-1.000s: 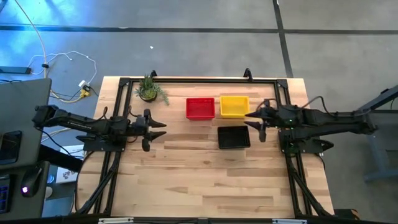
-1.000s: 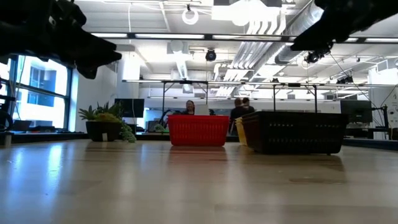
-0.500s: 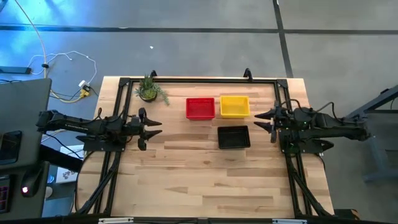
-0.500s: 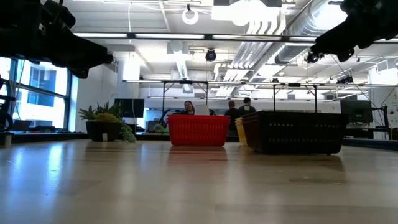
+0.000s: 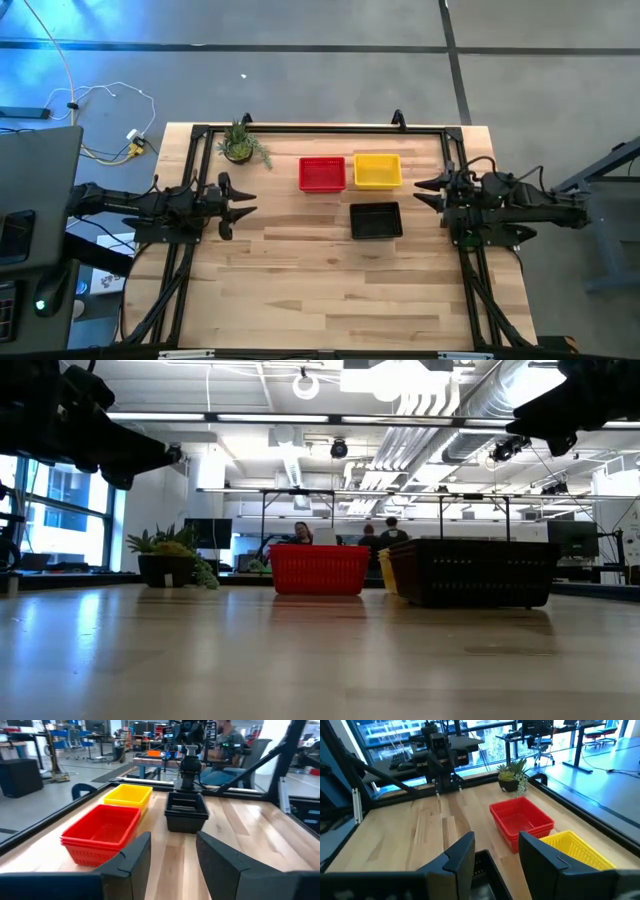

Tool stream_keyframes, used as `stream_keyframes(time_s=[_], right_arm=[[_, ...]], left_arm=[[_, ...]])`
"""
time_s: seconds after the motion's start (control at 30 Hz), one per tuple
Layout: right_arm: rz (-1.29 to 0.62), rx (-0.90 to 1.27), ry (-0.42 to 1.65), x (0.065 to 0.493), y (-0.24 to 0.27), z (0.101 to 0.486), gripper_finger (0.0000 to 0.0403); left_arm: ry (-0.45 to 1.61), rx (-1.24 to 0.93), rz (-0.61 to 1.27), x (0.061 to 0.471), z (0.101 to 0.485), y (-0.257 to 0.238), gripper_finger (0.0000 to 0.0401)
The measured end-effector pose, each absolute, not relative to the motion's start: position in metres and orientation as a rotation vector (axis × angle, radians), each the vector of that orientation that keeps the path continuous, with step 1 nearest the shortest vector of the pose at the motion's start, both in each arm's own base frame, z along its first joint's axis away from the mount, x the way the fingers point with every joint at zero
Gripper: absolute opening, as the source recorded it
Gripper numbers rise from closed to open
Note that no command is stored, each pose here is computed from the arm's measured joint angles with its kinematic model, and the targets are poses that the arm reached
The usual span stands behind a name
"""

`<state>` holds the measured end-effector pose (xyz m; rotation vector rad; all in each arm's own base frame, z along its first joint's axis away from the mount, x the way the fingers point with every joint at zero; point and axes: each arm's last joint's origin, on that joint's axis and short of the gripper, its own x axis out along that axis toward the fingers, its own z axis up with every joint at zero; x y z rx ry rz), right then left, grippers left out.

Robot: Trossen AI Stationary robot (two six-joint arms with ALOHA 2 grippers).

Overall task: Stack baskets by color
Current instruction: Return to Home Position

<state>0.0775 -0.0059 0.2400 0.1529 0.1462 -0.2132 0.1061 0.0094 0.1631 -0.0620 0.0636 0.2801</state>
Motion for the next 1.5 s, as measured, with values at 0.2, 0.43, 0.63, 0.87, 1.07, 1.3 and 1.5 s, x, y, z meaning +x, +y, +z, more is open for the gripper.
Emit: stream_keyframes(time_s=[0.2, 0.43, 0.63, 0.87, 1.07, 1.3, 1.5], right_arm=[[-0.145, 0.149, 0.089, 0.095, -0.004, 0.206, 0.0138], [-0.129, 0.193, 0.002, 0.105, -0.003, 0.170, 0.0138], [-0.117, 0.178, -0.013, 0.106, -0.003, 0.169, 0.0138], [-0.137, 0.216, 0.051, 0.105, -0.003, 0.162, 0.0138], [-0.140, 0.220, 0.075, 0.105, -0.003, 0.160, 0.0138], [-0.140, 0.220, 0.077, 0.105, -0.003, 0.160, 0.0138], [-0.141, 0.220, 0.078, 0.105, -0.003, 0.159, 0.0138]], left_arm=[[0.071, -0.046, 0.211, 0.107, 0.163, 0.007, 0.0145], [0.075, -0.016, 0.206, 0.107, 0.163, 0.007, 0.0145], [0.078, 0.010, 0.209, 0.107, 0.163, 0.007, 0.0145], [0.078, 0.012, 0.237, 0.106, 0.163, 0.008, 0.0145], [0.078, 0.012, 0.237, 0.106, 0.163, 0.008, 0.0145], [0.078, 0.012, 0.239, 0.106, 0.163, 0.008, 0.0145], [0.078, 0.012, 0.239, 0.106, 0.163, 0.008, 0.0145]])
